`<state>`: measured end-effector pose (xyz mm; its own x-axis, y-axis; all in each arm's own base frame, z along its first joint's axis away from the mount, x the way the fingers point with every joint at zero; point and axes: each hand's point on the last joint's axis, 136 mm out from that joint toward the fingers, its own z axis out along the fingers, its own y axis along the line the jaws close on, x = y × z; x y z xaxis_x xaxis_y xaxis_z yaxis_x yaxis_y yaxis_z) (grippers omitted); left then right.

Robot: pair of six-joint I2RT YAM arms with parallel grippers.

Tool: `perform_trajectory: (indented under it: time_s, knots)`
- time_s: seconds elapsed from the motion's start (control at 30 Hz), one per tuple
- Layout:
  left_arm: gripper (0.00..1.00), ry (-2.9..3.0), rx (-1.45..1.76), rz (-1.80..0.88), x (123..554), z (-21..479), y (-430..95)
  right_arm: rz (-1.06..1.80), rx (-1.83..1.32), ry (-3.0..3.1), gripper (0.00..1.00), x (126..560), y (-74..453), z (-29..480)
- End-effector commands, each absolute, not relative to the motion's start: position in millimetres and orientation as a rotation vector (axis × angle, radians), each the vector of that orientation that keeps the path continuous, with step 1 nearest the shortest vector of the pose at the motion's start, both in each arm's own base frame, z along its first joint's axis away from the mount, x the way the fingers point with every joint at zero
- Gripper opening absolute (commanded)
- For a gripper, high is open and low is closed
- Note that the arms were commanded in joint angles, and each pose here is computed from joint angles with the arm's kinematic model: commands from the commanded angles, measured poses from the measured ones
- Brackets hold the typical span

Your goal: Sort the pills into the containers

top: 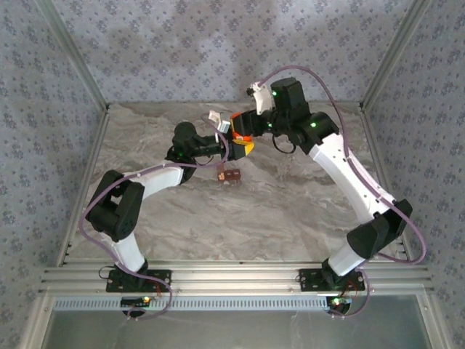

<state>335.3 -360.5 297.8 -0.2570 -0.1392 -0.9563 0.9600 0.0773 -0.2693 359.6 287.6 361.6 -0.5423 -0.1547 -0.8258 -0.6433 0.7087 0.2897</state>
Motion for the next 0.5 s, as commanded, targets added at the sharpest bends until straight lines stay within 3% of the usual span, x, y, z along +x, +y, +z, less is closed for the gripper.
perform_trajectory:
  time_s: [0.0, 0.13, 0.23, 0.47]
  knots:
    - [0.00, 1.265, 0.878, -1.327, 342, 328, -358, 0.645, -0.586, 2.251, 0.40, 345, 286, 330]
    - [0.00, 1.268, 0.874, -1.321, 343, 328, -357, 0.619, -0.562, 2.264, 0.41, 347, 286, 326]
    - [0.00, 1.276, 0.873, -1.321, 344, 325, -357, 0.658, -0.575, 2.254, 0.48, 343, 290, 329]
    - [0.00, 1.302, 0.879, -1.321, 346, 318, -355, 0.845, -0.567, 2.126, 0.81, 337, 277, 373]
